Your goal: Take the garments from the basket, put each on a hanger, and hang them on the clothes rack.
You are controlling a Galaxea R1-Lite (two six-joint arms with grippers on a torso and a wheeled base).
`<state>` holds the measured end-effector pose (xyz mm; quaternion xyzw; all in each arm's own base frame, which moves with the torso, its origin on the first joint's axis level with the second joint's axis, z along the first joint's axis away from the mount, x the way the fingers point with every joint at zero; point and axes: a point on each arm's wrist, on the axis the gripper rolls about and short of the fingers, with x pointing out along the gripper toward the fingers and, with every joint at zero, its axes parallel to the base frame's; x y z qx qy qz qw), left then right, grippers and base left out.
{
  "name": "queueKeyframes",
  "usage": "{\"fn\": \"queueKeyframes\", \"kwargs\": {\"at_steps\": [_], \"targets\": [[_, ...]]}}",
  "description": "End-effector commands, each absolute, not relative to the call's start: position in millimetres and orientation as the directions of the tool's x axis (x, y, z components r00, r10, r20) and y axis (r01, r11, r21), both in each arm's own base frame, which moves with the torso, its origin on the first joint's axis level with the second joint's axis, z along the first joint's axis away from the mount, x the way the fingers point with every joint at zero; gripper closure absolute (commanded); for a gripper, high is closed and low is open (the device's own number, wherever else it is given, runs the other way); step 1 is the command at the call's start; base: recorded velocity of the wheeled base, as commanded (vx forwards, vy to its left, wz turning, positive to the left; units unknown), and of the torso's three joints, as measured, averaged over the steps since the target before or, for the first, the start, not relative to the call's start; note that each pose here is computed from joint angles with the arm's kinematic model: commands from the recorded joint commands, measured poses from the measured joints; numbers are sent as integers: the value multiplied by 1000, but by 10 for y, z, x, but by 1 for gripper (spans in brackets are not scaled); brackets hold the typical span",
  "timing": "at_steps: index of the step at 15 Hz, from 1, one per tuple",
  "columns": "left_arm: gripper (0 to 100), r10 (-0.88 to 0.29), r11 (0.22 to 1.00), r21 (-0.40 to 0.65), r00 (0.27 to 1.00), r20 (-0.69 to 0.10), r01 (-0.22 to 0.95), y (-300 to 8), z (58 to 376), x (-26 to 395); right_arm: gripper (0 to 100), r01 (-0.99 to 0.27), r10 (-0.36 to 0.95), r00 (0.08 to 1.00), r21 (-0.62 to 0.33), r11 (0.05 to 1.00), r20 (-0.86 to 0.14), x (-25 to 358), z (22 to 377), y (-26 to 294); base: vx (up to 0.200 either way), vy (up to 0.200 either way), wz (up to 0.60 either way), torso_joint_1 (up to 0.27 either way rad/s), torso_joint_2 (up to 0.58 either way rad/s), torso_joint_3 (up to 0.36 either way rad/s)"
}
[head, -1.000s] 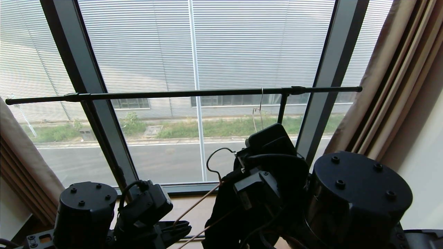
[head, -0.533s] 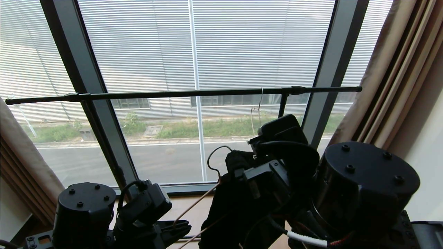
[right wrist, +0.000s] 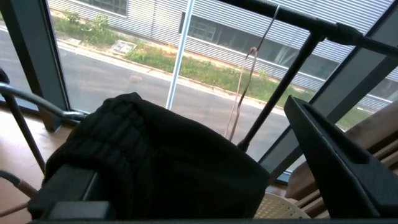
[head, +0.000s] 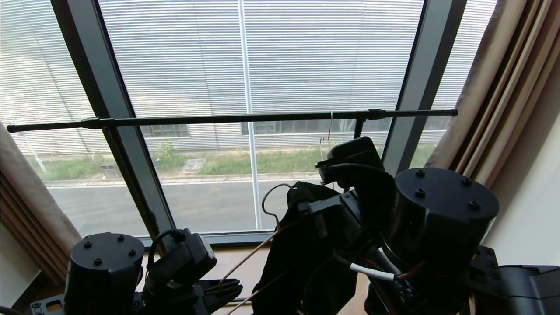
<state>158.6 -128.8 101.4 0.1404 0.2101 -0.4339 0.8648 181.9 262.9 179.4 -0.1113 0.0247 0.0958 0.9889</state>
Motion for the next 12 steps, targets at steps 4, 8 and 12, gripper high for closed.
{"fn": "queueKeyframes", "kwargs": {"at_steps": [4,8,12], "targets": [[100,-705,572,65,530,-470,818,-1311,990,1564,0,-222,204,974,-234,947,-100,1803,1643,2763,0,0,0,0,0,0],[100,-705,588,44,538,-463,808,-1317,1007,1587,0,-232,214,972,-235,944,-101,1763,1644,2765,0,0,0,0,0,0],[100,-696,617,30,563,-446,787,-1295,1030,1637,0,-238,222,970,-229,944,-95,1724,1678,2756,0,0,0,0,0,0]]}}
